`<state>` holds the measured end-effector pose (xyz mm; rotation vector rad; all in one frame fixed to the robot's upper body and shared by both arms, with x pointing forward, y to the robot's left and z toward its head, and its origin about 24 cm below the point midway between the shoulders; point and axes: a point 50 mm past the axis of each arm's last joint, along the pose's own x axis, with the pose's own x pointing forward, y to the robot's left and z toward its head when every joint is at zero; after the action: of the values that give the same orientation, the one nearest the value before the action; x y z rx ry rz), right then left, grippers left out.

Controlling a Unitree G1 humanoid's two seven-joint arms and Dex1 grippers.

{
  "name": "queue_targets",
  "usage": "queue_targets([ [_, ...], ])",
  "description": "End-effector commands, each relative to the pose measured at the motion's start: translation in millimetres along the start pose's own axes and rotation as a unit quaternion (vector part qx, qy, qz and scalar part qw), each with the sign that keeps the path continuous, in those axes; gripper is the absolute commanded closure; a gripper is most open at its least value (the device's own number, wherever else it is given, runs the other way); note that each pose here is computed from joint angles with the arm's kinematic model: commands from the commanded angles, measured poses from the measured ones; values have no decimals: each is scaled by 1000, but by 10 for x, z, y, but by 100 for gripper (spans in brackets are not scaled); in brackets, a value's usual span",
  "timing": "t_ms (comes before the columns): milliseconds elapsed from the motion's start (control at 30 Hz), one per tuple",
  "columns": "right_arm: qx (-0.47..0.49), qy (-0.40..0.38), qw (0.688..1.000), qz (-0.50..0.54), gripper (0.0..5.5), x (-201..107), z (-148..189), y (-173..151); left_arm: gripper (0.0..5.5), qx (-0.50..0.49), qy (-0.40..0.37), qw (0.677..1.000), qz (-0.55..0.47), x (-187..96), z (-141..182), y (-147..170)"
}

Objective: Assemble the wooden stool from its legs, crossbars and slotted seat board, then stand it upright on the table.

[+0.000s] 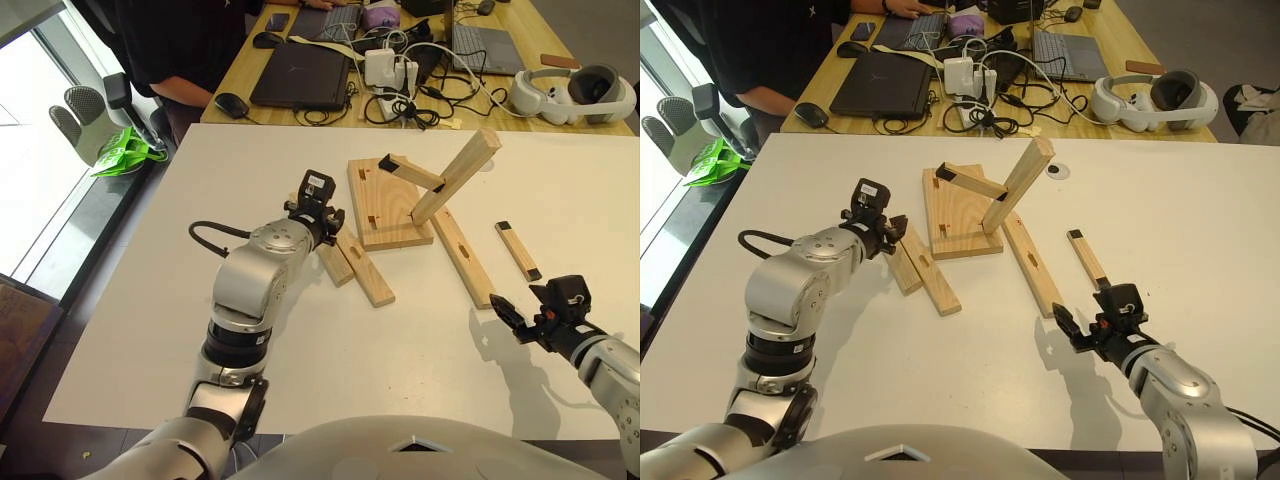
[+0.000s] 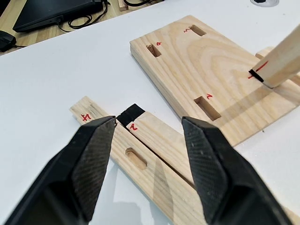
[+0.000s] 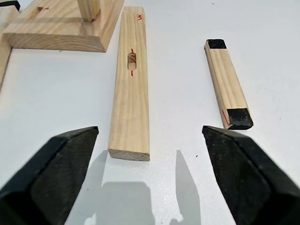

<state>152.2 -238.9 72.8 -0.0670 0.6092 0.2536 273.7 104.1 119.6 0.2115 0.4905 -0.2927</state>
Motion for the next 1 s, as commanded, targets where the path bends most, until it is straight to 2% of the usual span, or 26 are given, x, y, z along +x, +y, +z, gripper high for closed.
queue_targets([
  [33, -13, 34, 999, 21, 140, 90, -11, -28, 291, -5, -24, 1000, 6, -10, 101, -33],
  [333, 16, 72, 994, 75, 140, 236, 85, 40, 291, -7, -49, 998, 25, -15, 190, -21],
  [733, 16, 127, 989, 71, 338, 239, 54, 19, 291, -10, -62, 997, 52, -23, 219, 65],
  [867, 18, 121, 990, 68, 350, 271, 76, 30, 291, -7, -64, 996, 56, -16, 220, 68],
  [1000, 27, 70, 995, 59, 350, 335, 214, 42, 291, 5, -66, 996, 59, -16, 213, 65],
])
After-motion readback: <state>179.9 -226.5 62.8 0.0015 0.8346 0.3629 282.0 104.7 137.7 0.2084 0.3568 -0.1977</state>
